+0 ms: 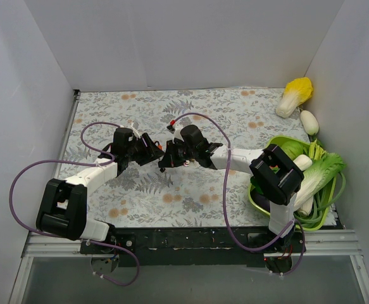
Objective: Unlock with the key
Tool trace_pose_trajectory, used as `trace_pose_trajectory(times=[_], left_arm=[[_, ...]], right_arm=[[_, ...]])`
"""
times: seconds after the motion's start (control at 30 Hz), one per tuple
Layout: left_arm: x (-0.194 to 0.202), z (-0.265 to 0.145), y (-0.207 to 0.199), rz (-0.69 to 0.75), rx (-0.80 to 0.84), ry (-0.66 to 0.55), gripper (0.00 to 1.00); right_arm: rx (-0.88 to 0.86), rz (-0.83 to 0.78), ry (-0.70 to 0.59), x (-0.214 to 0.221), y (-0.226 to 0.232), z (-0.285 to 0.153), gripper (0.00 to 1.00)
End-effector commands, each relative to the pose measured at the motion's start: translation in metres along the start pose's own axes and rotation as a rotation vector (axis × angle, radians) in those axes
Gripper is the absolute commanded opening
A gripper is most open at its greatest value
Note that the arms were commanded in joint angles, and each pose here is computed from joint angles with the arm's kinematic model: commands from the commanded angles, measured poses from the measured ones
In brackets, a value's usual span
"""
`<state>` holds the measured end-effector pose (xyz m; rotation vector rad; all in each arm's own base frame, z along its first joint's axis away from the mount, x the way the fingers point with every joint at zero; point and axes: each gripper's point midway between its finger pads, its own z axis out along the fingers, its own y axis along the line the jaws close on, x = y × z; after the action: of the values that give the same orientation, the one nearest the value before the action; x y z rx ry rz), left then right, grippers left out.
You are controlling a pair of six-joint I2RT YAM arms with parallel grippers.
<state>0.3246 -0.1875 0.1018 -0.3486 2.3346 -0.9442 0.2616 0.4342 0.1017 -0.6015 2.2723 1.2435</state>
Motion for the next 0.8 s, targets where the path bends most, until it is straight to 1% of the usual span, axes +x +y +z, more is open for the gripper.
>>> trace_pose_trajectory(times=[0.0, 0.27, 0.77], left_arm=[[-0.016, -0.010, -0.025, 0.046, 0.072, -0.054, 0.00], [-0.016, -0.010, -0.024, 0.045, 0.069, -0.055, 0.00], [-0.017, -0.011, -0.025, 0.048, 0.071, -0.059, 0.00]], right_arm=[[-0.033, -0.026, -0.024, -0.010, 0.010, -0.001, 0.01], [-0.040, -0.023, -0.009, 0.002, 0.011, -0.004, 0.01], [-0.039, -0.024, -0.010, -0.003, 0.010, 0.001, 0.01]])
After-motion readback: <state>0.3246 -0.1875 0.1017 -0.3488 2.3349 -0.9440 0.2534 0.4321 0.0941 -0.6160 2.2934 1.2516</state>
